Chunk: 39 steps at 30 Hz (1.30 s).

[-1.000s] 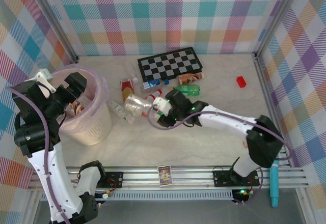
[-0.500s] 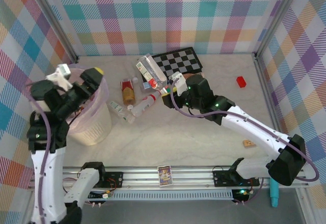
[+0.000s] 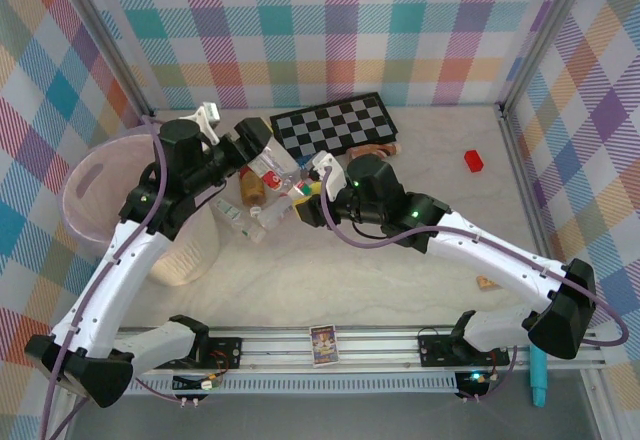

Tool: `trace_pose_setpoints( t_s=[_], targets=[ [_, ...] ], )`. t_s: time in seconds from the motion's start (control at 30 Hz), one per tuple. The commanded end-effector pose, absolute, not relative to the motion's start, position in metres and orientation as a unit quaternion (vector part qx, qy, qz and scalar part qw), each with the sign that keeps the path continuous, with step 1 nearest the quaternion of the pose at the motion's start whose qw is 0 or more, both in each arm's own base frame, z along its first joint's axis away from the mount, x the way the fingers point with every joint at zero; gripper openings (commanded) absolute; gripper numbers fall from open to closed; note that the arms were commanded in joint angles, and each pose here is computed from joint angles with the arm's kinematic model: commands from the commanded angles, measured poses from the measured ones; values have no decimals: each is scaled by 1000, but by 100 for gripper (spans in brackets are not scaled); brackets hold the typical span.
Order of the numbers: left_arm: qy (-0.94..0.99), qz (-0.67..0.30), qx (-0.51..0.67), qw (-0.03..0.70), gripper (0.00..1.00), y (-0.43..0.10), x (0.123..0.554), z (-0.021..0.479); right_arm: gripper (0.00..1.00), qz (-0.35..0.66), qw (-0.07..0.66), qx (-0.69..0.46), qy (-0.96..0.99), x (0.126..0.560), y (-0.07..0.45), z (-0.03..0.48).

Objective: Put the plastic bottles in the bin

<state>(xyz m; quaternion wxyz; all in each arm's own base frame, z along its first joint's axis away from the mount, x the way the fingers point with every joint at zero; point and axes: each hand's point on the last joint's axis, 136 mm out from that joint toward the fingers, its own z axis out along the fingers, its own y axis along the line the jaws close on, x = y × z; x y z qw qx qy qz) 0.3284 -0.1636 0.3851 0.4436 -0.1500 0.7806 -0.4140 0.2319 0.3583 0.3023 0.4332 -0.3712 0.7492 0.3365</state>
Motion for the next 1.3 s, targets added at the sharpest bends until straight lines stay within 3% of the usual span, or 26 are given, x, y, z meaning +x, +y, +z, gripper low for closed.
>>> trace_pose_setpoints(
  t_s=[0.0, 0.17, 0.33, 0.53, 0.8, 1.27],
  targets=[
    [752, -431, -147, 476, 76, -165, 329, 411, 40, 348, 455, -377, 728, 232, 366, 318],
    [753, -429, -143, 478, 60, -166, 326, 414, 42, 338, 459, -375, 732, 239, 368, 313],
    [757, -424, -144, 476, 53, -167, 329, 411, 53, 337, 454, -385, 729, 240, 374, 310],
    [767, -393, -130, 490, 49, -164, 335, 421, 99, 324, 453, -399, 728, 241, 372, 320],
    [780, -301, -125, 534, 43, -112, 349, 458, 99, 288, 492, -349, 744, 253, 312, 351],
    [790, -96, -222, 563, 27, 53, 320, 481, 99, 220, 451, -306, 809, 248, 245, 290]
  ],
)
